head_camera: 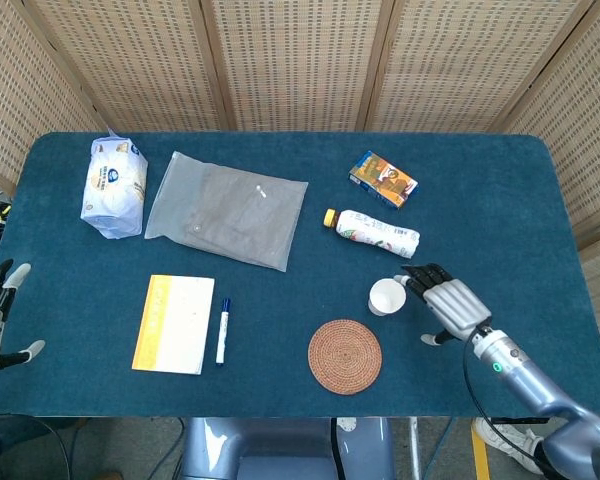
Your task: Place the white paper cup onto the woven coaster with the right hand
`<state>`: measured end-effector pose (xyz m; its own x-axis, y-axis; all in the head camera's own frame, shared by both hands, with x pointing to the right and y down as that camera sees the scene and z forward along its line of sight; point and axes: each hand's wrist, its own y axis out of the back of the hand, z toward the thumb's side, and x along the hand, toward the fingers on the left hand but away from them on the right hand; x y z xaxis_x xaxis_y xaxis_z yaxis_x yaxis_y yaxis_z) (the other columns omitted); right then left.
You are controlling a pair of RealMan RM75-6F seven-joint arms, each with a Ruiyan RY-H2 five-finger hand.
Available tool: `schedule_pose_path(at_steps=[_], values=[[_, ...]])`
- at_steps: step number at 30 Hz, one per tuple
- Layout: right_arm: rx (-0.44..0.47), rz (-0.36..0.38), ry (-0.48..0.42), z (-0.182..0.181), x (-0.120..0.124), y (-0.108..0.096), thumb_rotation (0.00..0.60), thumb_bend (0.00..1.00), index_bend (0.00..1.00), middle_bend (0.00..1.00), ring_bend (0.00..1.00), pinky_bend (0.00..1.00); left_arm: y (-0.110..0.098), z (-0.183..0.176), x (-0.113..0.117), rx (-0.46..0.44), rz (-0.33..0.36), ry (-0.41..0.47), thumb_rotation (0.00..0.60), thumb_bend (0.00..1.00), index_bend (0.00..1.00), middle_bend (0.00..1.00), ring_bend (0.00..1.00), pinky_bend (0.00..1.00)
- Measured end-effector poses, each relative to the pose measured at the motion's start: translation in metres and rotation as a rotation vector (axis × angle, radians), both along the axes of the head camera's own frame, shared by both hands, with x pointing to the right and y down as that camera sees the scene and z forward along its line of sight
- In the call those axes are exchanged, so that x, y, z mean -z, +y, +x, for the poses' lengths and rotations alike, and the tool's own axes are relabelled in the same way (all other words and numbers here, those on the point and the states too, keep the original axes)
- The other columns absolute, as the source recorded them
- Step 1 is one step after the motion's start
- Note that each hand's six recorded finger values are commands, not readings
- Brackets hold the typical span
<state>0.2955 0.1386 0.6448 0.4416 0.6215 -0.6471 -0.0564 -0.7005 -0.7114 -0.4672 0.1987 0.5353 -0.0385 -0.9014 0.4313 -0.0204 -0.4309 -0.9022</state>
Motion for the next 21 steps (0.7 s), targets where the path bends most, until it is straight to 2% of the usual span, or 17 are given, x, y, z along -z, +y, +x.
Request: schedule_pose_path(at_steps=[7, 9, 11, 14, 17, 21], values=[[0.029, -0.018, 0.013, -0.027, -0.027, -0.014, 0.600, 0.00, 0.15, 0.05, 0.00, 0.01, -0.002, 0.000, -0.001, 0.001, -0.007, 0.005, 0.600, 0.00, 0.00, 0.00, 0.00, 0.00], [0.035, -0.010, 0.029, -0.031, -0.033, -0.018, 0.600, 0.00, 0.18, 0.10, 0.03, 0.09, -0.002, -0.001, -0.001, 0.006, -0.009, 0.007, 0.600, 0.00, 0.00, 0.00, 0.00, 0.00], [0.034, -0.004, 0.039, -0.034, -0.038, -0.020, 0.600, 0.00, 0.20, 0.17, 0.11, 0.23, -0.002, -0.003, -0.001, 0.010, -0.011, 0.009, 0.600, 0.00, 0.00, 0.00, 0.00, 0.00], [0.026, 0.002, 0.042, -0.040, -0.044, -0.024, 0.600, 0.00, 0.25, 0.25, 0.21, 0.37, -0.003, -0.004, -0.002, 0.011, -0.013, 0.011, 0.600, 0.00, 0.00, 0.00, 0.00, 0.00], [0.020, 0.010, 0.039, -0.045, -0.047, -0.026, 0.600, 0.03, 0.36, 0.38, 0.35, 0.52, -0.003, -0.003, -0.002, 0.008, -0.016, 0.013, 0.600, 0.00, 0.00, 0.00, 0.00, 0.00], [0.000, 0.018, 0.038, -0.049, -0.051, -0.030, 0.600, 0.11, 0.42, 0.45, 0.43, 0.58, -0.003, -0.004, -0.002, 0.009, -0.019, 0.016, 0.600, 0.00, 0.00, 0.00, 0.00, 0.00]])
